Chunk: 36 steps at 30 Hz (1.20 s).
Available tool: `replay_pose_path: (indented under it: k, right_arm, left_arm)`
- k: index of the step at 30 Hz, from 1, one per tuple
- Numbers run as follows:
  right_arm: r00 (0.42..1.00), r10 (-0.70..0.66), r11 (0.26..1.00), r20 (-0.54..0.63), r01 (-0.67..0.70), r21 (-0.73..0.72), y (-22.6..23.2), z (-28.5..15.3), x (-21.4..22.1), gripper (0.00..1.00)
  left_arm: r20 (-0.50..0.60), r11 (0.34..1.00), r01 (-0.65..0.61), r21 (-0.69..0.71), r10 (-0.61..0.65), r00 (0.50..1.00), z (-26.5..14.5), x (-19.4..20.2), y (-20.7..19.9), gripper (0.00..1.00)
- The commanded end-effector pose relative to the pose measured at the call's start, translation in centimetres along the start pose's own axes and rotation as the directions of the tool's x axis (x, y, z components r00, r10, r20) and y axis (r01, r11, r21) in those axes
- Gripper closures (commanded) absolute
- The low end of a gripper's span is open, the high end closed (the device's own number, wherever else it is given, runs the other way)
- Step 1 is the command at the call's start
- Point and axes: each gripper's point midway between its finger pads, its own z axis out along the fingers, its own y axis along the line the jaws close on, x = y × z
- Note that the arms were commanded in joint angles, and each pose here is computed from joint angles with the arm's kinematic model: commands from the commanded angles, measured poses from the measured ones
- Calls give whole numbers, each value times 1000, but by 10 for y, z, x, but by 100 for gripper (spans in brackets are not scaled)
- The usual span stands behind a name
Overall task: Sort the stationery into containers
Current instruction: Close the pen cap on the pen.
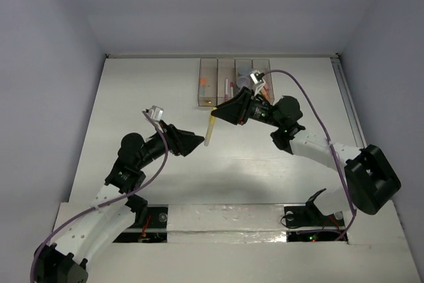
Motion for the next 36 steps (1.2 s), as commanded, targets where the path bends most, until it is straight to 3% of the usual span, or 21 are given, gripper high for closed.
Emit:
replay_pose_path:
  k: [1,15,26,30,36]
  right_arm:
    - [999,-27,996,26,29,-85,20,8,-19,100]
    - [1000,22,995,14,-20,-100,11,11,-12,100]
    - [997,72,988,15,-69,-138,12,15,-13,100]
    - [996,82,986,15,-80,-144,12,15,-12,100]
    - [996,87,989,11,-85,-124,6,13,-8,100]
  left_arm:
    - [-7,991,-27,134,28,1000,2,0,-21,33]
    - [23,969,-42,242,38,999,2,-6,-42,33]
    - [-22,955,-13,296,21,1000,13,4,-52,39]
    - [-23,954,-12,300,20,1000,17,2,-53,50]
    - [-8,945,-27,326,31,999,20,-4,-62,87]
